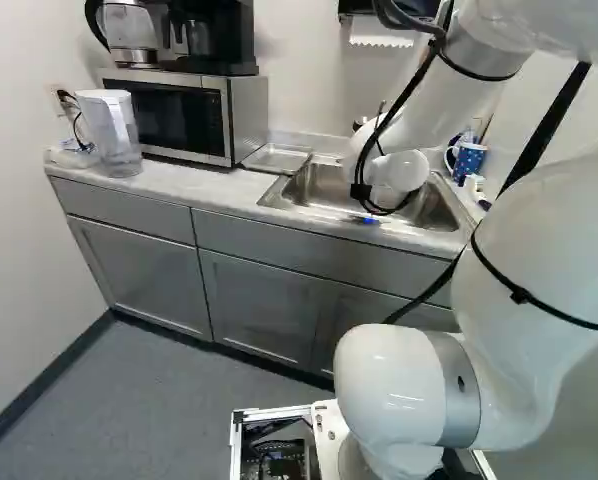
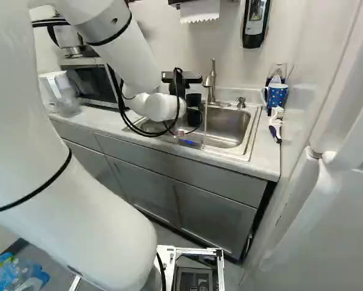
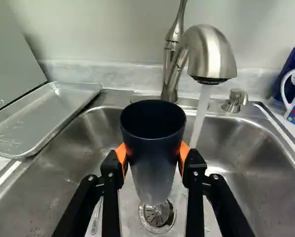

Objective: Rinse the cup and place it in the tray

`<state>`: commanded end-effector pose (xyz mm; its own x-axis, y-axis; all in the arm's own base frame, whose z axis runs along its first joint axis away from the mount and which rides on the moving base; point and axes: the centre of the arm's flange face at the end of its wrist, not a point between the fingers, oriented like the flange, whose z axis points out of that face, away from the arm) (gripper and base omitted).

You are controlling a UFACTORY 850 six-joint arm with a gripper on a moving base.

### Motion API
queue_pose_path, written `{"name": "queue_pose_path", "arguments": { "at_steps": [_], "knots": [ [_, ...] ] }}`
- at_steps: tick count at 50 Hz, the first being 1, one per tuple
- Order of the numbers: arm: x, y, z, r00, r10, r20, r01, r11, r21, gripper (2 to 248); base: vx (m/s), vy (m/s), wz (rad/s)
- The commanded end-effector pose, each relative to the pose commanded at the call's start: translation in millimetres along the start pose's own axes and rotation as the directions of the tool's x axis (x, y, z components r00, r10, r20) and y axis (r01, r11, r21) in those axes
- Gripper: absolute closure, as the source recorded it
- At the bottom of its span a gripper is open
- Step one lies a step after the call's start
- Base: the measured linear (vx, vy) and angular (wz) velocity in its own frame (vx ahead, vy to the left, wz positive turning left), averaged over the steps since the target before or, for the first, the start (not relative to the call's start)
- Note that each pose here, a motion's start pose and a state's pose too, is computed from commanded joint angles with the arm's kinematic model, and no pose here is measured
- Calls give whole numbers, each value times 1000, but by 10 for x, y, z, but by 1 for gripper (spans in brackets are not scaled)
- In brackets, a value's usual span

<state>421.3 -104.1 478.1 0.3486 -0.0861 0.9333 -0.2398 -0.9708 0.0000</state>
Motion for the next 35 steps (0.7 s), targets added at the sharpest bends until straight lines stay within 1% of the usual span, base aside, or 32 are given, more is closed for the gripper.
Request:
{"name": "queue_pose_path", "arguments": {
  "at_steps": [19,35],
  "knots": [
    [-20,194,39,999,18,41,-16,999,-41,129,0,0,0],
    [-6,341,71,999,31,41,-28,997,-72,129,0,0,0]
  ]
}}
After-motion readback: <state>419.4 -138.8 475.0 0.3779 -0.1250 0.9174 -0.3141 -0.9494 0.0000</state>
